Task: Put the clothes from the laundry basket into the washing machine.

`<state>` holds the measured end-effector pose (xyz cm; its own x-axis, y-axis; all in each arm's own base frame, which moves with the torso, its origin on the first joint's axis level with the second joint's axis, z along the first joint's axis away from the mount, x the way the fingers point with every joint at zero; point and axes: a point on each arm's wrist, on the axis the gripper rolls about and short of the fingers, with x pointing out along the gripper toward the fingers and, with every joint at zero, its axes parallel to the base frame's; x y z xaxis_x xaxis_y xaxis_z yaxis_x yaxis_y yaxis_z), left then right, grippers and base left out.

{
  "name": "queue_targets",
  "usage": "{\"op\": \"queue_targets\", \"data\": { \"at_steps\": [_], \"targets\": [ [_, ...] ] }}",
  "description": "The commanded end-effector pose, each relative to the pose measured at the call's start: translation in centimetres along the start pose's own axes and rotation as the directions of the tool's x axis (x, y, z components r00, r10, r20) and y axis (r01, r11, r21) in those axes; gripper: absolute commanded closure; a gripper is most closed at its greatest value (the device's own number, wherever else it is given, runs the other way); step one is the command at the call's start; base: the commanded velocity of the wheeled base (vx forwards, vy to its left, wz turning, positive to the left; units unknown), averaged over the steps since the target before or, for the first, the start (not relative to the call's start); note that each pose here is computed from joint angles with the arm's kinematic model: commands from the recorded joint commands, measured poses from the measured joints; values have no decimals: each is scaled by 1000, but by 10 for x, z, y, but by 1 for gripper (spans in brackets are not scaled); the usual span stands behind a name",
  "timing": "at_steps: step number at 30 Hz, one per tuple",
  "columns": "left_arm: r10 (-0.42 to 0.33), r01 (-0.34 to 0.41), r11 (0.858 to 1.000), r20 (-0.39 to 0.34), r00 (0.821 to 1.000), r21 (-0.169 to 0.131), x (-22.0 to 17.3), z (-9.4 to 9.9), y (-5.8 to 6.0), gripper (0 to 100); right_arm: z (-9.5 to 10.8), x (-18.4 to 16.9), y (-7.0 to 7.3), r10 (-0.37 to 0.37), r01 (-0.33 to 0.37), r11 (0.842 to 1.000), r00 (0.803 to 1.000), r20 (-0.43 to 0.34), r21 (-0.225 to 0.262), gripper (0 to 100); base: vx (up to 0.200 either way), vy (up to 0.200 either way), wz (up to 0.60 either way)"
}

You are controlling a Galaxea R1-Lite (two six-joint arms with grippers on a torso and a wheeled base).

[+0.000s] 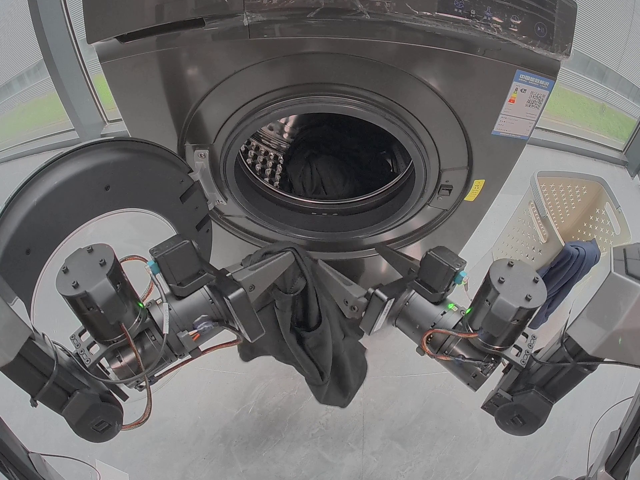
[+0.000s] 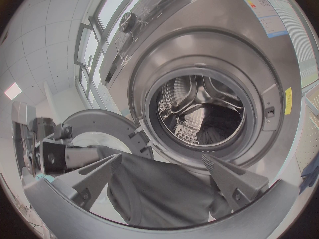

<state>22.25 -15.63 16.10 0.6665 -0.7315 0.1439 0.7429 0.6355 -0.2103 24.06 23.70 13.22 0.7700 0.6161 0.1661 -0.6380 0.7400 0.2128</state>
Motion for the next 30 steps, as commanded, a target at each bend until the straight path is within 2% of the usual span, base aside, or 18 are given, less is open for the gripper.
{"op": "queue_targets", "data": {
  "at_steps": [1,6,20,24,30],
  "targets": [
    [32,-33,999,25,999,6,6,2,5,100,-13,-14,-7,-23,23,1000,997,-75,-9,0,0,0,0],
    [66,-67,998,65,996,8,13,5,9,100,-17,-21,-13,-44,42,999,993,-106,-17,0,0,0,0],
    [72,-73,997,79,994,9,16,5,10,100,-23,-24,-12,-43,41,999,990,-131,-17,0,0,0,0],
    [81,-83,996,89,993,15,17,7,14,100,-29,-21,-11,-41,39,999,988,-146,-22,0,0,0,0],
    [81,-83,996,103,991,18,18,9,15,100,-42,-5,-19,-63,59,998,987,-149,-27,0,0,0,0]
  ]
}}
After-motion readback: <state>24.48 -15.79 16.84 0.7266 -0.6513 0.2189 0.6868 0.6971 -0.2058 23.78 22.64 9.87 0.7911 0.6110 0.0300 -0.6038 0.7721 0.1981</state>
